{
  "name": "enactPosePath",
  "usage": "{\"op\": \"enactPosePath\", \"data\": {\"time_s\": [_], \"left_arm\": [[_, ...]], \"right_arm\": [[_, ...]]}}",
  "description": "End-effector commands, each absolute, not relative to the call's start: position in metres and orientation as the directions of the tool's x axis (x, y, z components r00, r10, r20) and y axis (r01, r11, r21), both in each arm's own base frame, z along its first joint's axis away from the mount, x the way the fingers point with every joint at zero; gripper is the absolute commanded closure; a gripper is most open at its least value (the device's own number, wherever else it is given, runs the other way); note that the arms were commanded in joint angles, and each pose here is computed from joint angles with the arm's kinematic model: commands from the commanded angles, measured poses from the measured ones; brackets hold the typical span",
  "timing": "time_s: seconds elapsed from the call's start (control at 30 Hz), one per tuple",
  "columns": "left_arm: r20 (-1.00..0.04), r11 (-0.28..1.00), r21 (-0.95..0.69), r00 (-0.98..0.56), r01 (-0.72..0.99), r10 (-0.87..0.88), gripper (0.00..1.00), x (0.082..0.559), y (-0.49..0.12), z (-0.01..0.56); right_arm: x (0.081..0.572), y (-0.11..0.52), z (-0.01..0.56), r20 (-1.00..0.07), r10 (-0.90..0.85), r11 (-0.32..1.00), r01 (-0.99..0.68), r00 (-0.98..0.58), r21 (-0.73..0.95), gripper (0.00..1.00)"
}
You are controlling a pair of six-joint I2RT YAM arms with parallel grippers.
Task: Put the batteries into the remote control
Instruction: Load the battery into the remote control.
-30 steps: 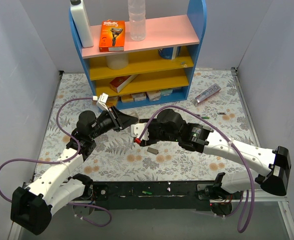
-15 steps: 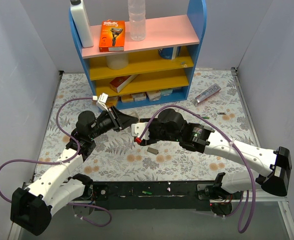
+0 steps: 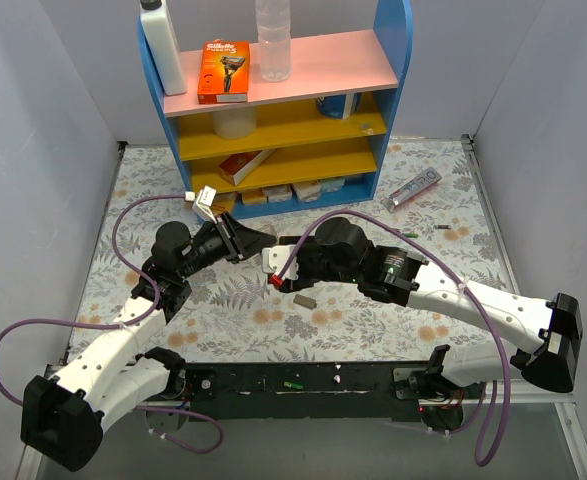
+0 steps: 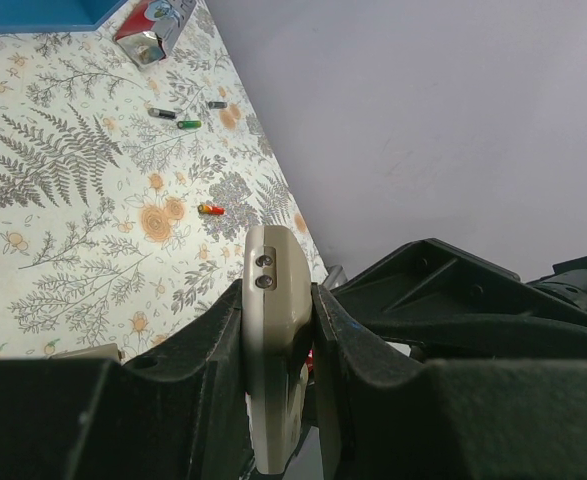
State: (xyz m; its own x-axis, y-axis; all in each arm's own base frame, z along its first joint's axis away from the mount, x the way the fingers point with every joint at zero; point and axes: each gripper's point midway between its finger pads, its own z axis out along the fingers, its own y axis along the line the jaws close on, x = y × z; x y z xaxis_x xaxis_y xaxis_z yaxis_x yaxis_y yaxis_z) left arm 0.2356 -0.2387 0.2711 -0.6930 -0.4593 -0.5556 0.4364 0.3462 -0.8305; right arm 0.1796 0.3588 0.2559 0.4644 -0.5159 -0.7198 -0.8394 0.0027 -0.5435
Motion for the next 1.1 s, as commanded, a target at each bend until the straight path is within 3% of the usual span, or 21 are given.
{"op": "enactPosePath", "data": {"time_s": [0.0, 0.8, 1.07], "left_arm": [[-0.578, 0.317, -0.816, -0.675, 0.483, -0.460, 1.00, 0.228, -0.238, 0.288], [-0.579, 0.324, -0.816, -0.675, 0.479, -0.457, 1.00, 0.227, -0.237, 0.286], [-0.578, 0.326, -0.816, -0.675, 0.477, -0.459, 1.00, 0.227, -0.236, 0.286]], "right_arm": [[0.183, 0.355, 0.273, -0.725, -0.509, 0.041, -0.829, 0.464, -0.558, 0.40], [0.172, 0.351, 0.294, -0.773, -0.466, 0.057, -0.857, 0.431, -0.512, 0.36], [0.166, 0.362, 0.313, -0.804, -0.397, 0.049, -0.864, 0.444, -0.501, 0.44]]}}
